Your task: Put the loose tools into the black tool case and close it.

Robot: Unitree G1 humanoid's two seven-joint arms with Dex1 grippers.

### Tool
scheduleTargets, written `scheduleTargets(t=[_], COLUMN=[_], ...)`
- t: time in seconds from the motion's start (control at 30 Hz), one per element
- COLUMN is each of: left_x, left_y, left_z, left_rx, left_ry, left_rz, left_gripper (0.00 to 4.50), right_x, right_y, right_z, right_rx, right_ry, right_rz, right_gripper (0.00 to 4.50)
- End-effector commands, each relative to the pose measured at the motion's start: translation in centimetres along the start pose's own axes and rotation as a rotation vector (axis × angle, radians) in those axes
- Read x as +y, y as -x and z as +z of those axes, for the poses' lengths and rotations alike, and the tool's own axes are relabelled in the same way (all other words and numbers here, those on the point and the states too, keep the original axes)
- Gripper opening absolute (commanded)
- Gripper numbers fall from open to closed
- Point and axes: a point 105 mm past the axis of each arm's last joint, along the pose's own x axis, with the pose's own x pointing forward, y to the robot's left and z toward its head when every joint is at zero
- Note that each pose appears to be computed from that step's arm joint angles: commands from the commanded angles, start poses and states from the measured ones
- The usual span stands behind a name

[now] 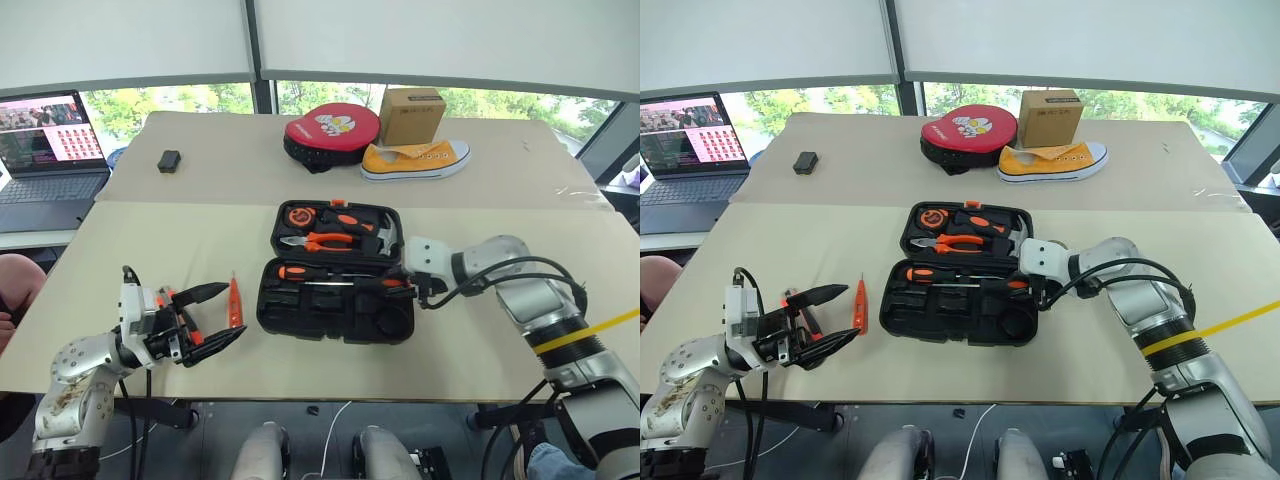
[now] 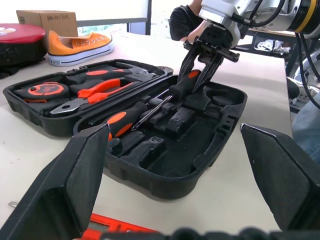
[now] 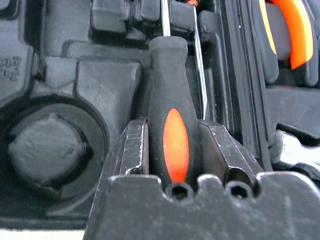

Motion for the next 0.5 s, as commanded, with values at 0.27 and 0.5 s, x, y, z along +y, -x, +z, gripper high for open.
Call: scheduleTargets(t=[0.27,0.5], left_x=[-0.4,-0.5], left_y=[-0.5,-0.4], left_z=[0.9,0.7], left_rx=[-0.024,-0.02], left_ry=[-0.062,-0.059], left_rz=[0.018,0.028], left_gripper=[4.5,4.5], right_x=[-1.5,-2.1], right_y=[0.9,3.7], right_z=[3.0,4.9], right_rx=[-0.166,-0.413], right_ry=[0.105,0.0], right_rz=[-0.04,-0.042], right_gripper=[3.01,3.03])
